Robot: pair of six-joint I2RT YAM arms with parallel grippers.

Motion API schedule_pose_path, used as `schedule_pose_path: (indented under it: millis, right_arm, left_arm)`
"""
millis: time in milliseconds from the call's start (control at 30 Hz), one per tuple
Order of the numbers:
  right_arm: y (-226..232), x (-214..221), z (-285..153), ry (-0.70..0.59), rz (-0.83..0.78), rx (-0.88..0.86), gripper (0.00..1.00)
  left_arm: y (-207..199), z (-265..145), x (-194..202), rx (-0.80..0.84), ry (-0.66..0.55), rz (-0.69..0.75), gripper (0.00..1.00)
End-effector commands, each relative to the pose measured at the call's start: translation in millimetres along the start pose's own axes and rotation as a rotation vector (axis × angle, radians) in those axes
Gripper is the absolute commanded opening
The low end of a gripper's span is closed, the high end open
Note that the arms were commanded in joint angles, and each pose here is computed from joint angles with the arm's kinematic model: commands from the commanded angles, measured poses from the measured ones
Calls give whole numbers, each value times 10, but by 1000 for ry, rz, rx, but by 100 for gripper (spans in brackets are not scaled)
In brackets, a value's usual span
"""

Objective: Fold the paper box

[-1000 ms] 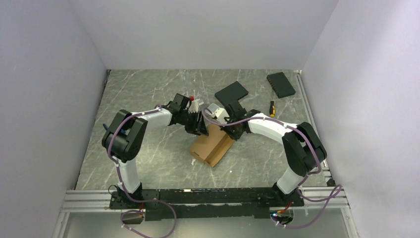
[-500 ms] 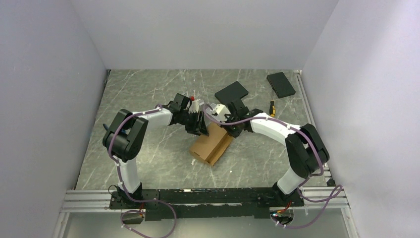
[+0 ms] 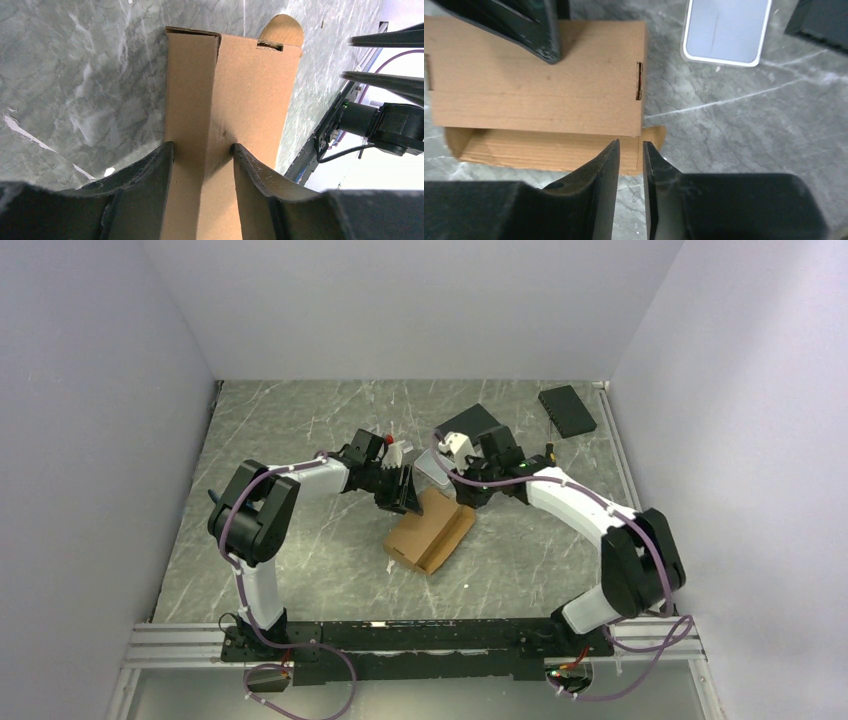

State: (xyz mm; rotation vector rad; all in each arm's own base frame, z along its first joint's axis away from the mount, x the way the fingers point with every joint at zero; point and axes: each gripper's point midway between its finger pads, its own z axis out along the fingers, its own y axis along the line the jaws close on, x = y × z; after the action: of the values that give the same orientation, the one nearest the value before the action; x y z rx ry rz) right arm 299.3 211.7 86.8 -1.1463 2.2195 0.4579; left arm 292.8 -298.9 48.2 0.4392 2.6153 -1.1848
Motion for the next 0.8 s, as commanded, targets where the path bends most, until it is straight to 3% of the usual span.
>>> schedule_pose_path:
  millis: [0, 100, 333, 767]
  right_arm:
    - [61, -331, -332, -160, -17, -68, 29]
    - [47, -281, -366, -164, 4, -94, 32]
    - [-82, 129, -184, -17, 212, -182, 39]
    - [-322, 330, 93, 10, 424, -158, 31]
  left_arm:
    - [179, 104, 235, -64, 73, -29, 52]
    - [185, 114, 237, -62, 74, -34, 52]
    - [172, 103, 226, -58, 69, -37, 54]
    - [172, 117, 239, -48, 67, -38, 54]
